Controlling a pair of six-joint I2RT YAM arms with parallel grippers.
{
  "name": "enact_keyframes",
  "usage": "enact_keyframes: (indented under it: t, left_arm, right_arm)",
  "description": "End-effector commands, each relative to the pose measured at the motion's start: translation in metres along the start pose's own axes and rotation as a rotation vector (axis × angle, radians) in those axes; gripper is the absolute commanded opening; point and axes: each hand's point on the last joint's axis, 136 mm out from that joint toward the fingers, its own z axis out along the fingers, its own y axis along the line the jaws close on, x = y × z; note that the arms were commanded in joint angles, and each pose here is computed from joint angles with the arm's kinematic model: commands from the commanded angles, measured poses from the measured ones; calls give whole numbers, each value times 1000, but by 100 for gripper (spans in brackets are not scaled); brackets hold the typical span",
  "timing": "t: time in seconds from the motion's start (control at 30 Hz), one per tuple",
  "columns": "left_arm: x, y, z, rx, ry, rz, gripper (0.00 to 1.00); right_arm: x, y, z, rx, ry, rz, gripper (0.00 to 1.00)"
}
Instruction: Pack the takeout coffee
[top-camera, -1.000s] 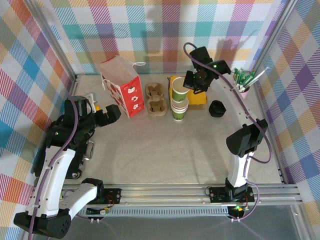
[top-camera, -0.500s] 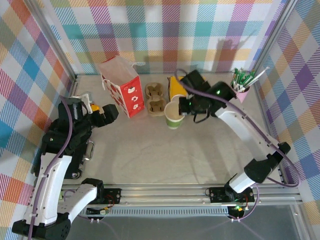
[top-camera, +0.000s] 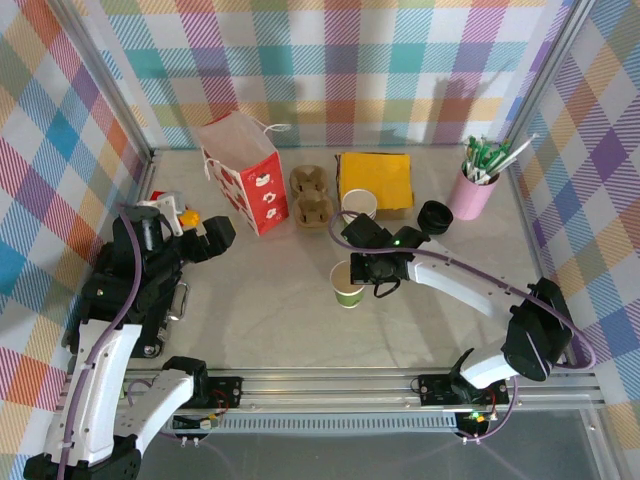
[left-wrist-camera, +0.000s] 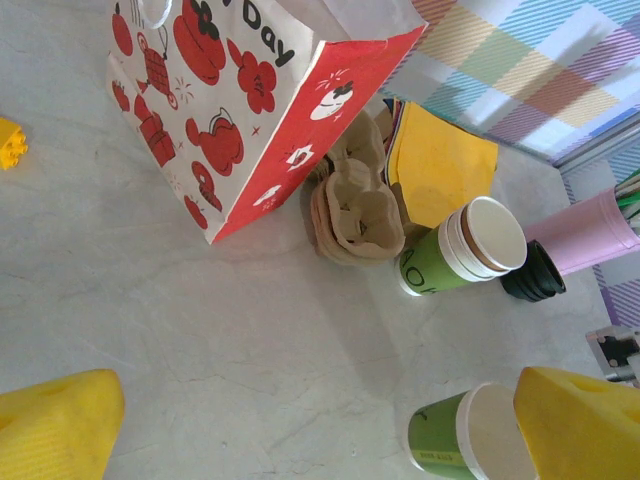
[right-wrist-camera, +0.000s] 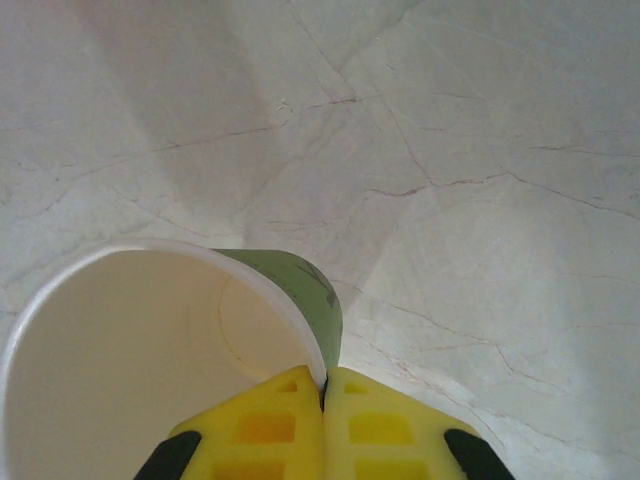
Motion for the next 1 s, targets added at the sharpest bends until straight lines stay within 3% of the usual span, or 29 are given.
enact_keyframes:
  t: [0.0, 0.7, 0.97]
  left_arm:
    - [8, 2, 2, -4, 25, -4, 100]
    - [5, 2, 2, -10, 19, -1, 100]
    - [3, 3, 1, -22, 18, 9, 100]
  right_arm:
    - [-11, 17, 2, -67, -52, 36, 0]
    - [5, 10, 22, -28, -7, 23, 9]
    - [3, 8, 22, -15, -12, 10, 18]
